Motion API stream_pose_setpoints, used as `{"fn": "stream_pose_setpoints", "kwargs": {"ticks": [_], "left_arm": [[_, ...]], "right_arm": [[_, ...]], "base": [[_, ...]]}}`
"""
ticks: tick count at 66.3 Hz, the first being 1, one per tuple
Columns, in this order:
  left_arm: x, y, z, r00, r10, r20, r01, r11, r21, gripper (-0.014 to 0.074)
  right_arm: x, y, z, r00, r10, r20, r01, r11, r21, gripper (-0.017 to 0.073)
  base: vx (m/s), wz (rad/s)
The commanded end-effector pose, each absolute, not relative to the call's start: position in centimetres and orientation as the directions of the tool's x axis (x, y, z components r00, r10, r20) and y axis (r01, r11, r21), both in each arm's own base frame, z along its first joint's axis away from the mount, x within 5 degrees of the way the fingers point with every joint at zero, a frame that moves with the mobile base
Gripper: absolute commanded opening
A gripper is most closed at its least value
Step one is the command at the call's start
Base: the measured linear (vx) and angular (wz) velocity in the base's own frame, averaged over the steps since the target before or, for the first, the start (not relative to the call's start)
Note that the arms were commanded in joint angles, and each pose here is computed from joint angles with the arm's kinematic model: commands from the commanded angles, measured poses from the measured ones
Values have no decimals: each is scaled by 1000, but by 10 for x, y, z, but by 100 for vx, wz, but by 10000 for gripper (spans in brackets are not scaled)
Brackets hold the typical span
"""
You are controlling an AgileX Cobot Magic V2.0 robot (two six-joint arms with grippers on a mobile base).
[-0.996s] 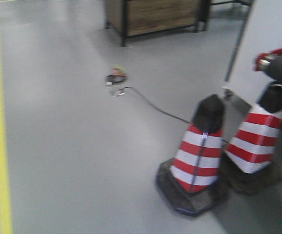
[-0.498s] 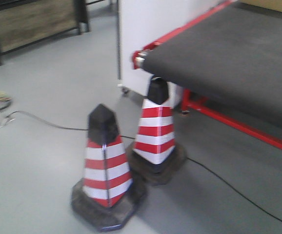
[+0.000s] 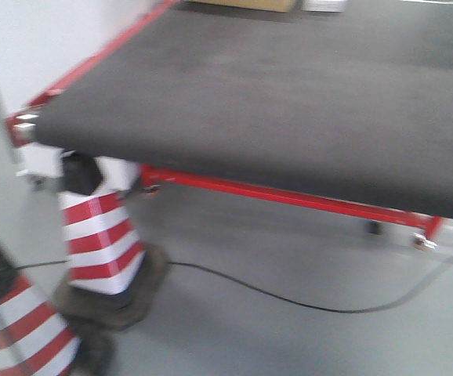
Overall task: Move and align brake pads A on conveyor
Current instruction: 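Turn the base toward the black belt conveyor, then approach and hold both brake pads above the conveyor belt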
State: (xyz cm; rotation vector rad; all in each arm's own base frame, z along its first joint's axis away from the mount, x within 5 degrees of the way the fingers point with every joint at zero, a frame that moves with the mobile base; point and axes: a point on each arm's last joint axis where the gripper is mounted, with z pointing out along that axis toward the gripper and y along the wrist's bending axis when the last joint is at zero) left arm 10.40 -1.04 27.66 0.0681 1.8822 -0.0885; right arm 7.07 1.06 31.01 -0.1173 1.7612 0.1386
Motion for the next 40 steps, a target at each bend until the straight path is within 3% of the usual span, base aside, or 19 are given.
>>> {"fn": "stream_pose_setpoints", "kwargs": {"ticks": [1, 20, 40], "left_arm": [[107, -11, 295, -192, -19, -981, 97, 995, -38, -6], [107, -11, 295, -192, -19, -981, 97, 995, -38, -6], [107, -11, 295, -192, -19, -981, 97, 995, -38, -6]], "right_arm": [[71, 11, 328, -71, 6, -997, -166, 986, 18, -4], [71, 11, 328, -71, 6, -997, -166, 986, 18, -4], [71, 11, 328, -71, 6, -997, -166, 986, 18, -4]], "base": [[6, -81], [3, -68], [3, -16]]}}
